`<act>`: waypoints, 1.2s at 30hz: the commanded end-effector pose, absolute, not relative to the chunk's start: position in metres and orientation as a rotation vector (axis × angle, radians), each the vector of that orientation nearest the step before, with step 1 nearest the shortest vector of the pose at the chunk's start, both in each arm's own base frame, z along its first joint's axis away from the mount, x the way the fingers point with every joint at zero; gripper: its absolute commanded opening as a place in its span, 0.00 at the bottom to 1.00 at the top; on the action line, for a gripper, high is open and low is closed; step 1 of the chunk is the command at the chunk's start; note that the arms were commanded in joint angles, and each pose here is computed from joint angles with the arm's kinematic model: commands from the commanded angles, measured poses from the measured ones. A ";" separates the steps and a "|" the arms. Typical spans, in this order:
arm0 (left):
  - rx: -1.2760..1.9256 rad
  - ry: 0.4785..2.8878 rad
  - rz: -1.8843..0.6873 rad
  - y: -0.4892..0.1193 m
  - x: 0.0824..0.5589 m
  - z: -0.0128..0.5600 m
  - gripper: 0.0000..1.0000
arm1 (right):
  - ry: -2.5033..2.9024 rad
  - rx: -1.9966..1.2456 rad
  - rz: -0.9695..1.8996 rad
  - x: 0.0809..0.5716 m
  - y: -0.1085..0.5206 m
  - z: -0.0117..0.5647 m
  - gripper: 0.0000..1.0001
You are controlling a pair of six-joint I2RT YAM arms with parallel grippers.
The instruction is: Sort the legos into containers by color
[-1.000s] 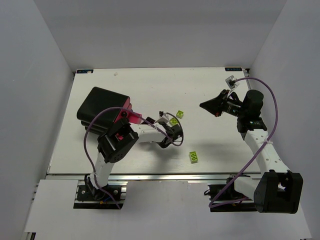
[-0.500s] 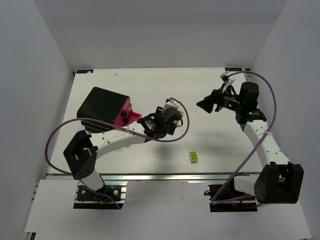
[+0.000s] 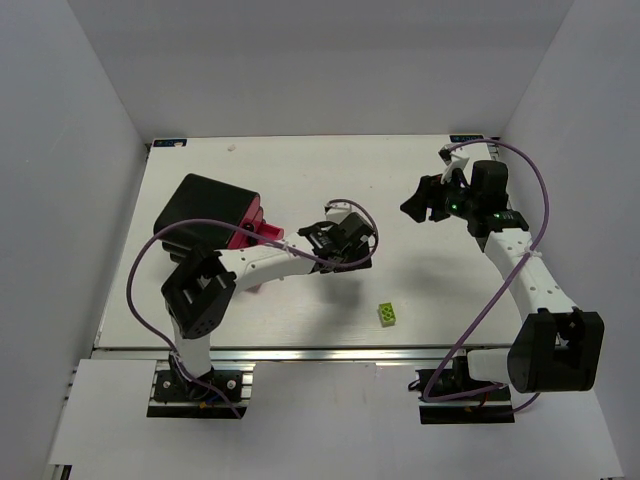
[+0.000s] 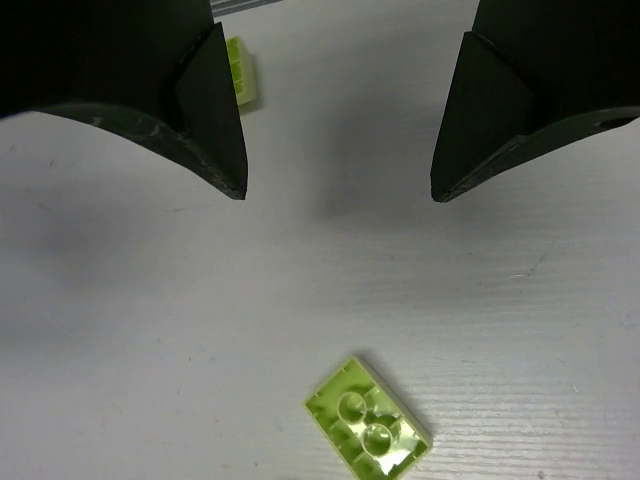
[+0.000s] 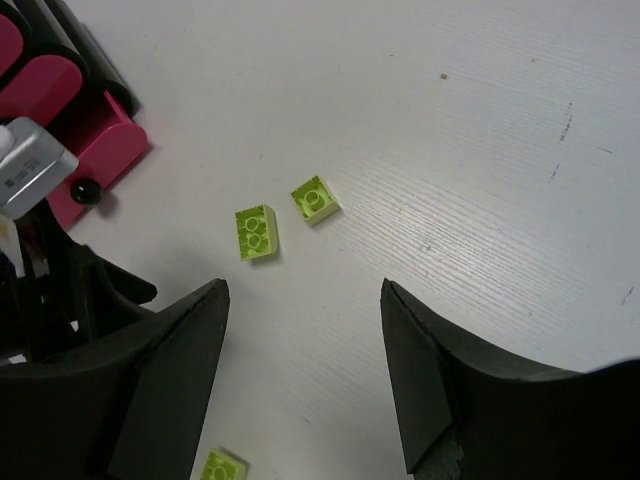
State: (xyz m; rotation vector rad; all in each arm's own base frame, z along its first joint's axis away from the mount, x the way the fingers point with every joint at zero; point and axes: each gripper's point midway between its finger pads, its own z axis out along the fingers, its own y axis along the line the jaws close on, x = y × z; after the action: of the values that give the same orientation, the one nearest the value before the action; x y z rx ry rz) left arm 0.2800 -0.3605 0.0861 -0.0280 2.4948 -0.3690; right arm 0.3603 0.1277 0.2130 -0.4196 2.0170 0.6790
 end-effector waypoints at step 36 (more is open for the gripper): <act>-0.746 2.617 -0.151 -0.354 0.360 0.015 0.80 | 1.898 -0.467 0.656 0.359 0.129 0.247 0.68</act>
State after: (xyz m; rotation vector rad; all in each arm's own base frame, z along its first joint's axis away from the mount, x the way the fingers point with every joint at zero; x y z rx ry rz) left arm 0.3615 -0.3704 0.0305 -0.7240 2.6018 -0.2626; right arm 0.3579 0.1274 0.2220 -0.4277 1.9903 0.6701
